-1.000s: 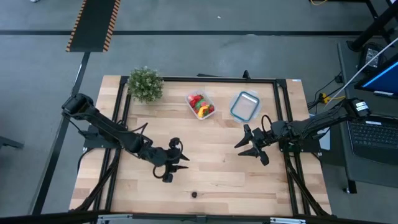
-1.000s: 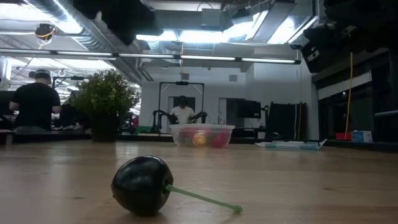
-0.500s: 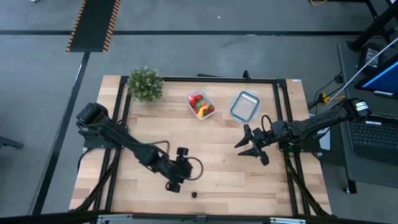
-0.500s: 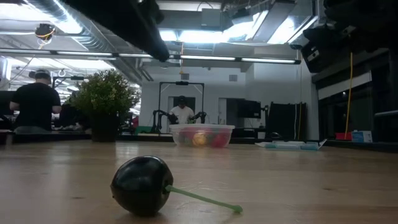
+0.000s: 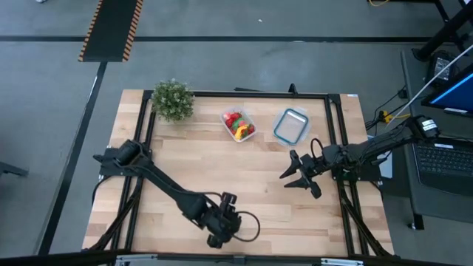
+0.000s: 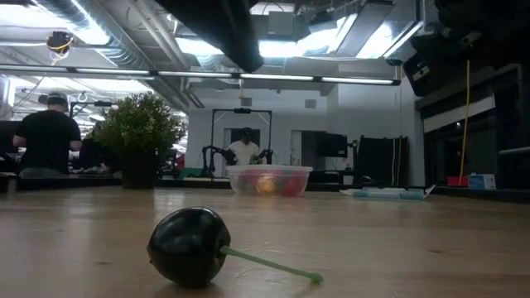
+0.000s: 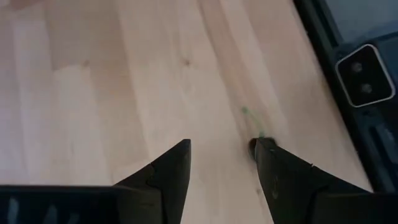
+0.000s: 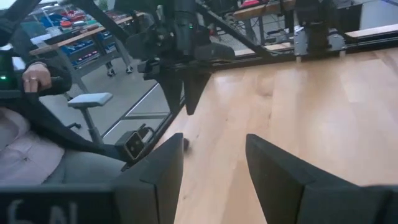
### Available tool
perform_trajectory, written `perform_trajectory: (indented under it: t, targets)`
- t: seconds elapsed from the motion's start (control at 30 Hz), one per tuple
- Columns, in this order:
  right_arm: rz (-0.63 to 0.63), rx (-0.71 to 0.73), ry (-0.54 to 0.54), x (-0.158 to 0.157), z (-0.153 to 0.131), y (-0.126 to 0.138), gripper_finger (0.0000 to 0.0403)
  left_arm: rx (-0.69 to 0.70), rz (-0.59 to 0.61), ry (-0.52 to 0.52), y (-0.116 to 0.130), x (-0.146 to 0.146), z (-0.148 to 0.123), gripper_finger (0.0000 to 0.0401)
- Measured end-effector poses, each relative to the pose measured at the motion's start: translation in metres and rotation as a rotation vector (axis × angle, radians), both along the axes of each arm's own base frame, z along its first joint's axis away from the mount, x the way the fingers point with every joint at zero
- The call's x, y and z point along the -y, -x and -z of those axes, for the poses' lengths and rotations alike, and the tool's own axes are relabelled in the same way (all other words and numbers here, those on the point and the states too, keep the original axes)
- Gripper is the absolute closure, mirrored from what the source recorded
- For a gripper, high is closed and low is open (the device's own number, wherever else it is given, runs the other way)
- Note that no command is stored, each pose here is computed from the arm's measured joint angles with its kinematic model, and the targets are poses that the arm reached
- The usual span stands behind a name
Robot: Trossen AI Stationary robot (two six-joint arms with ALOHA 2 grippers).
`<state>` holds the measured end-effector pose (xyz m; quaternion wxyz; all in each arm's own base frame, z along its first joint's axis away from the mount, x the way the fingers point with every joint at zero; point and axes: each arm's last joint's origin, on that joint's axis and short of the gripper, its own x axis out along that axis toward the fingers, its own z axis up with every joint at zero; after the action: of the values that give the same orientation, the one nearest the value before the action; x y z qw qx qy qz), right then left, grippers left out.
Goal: Pick and placing Produce into tupperware
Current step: Put the black cherry into the transparent container
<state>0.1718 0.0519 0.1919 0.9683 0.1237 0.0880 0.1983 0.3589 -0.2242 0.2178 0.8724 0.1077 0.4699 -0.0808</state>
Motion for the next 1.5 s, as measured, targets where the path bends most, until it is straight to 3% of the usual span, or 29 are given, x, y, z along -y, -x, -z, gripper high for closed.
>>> perform_trajectory:
  t: [0.23, 0.5, 0.8, 1.17, 1.5]
  targets:
    - [-0.042, -0.022, -0.049, -0.008, 0.000, 0.003, 0.0228, -0.003, 0.020, 0.014, -0.007, 0.022, -0.003, 0.0229]
    - [-0.043, -0.040, -0.088, -0.015, 0.000, 0.005, 0.0228, -0.049, 0.006, 0.031, -0.008, 0.036, 0.018, 0.0229]
    - [-0.023, -0.030, -0.081, -0.022, -0.001, 0.008, 0.0228, -0.093, 0.000, 0.011, -0.012, 0.038, 0.039, 0.0229]
    - [-0.026, -0.029, -0.078, -0.027, -0.001, 0.010, 0.0228, -0.117, -0.012, -0.005, -0.013, 0.033, 0.043, 0.0229]
    - [-0.026, -0.029, -0.075, -0.027, -0.001, 0.010, 0.0228, -0.182, -0.019, -0.017, -0.020, 0.029, 0.069, 0.0229]
